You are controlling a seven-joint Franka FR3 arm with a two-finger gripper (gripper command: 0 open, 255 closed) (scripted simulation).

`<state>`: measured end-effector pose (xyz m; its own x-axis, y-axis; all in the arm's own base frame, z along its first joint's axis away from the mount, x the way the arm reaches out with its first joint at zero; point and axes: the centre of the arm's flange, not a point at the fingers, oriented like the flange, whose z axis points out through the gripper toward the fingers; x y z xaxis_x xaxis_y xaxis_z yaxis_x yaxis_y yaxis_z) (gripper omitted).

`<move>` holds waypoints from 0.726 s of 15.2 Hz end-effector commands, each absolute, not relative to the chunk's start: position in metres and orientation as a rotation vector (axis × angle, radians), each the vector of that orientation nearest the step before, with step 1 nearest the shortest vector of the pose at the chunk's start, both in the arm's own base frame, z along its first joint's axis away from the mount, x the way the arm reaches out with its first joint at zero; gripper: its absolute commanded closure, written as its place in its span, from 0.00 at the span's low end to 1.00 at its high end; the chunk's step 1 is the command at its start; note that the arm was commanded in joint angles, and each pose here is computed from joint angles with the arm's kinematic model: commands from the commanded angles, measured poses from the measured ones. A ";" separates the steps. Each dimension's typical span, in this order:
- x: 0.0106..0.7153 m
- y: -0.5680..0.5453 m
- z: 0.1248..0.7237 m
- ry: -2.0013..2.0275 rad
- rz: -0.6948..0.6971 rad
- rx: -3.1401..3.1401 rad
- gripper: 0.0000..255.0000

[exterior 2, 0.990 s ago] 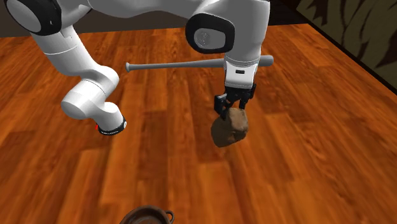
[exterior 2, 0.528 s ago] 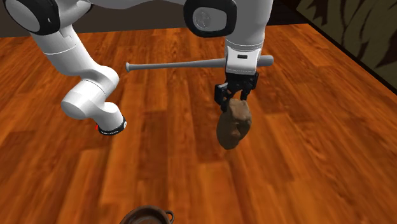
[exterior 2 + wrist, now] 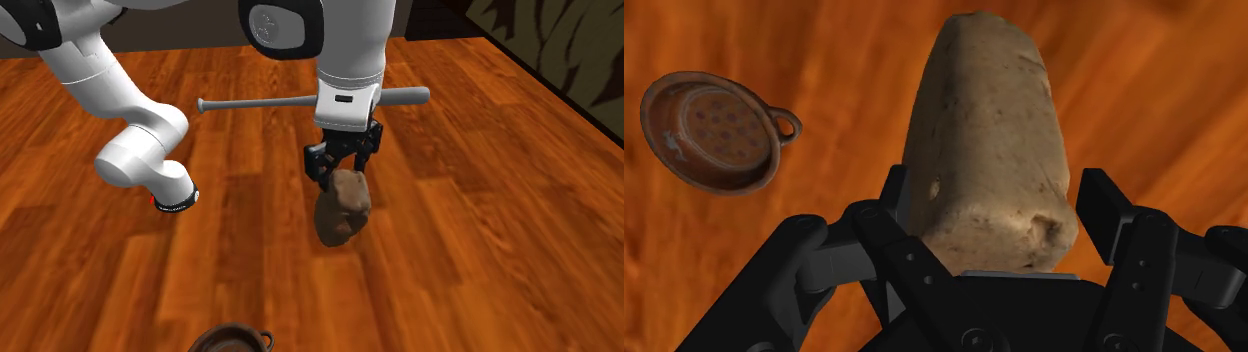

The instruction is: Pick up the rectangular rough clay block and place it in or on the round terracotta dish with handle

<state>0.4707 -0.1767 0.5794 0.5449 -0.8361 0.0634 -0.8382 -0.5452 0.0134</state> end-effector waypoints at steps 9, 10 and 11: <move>0.381 -0.265 0.607 -1.475 0.079 2.725 1.00; 0.371 -0.274 0.610 -1.475 0.079 2.725 1.00; 0.362 -0.283 0.612 -1.475 0.079 2.725 1.00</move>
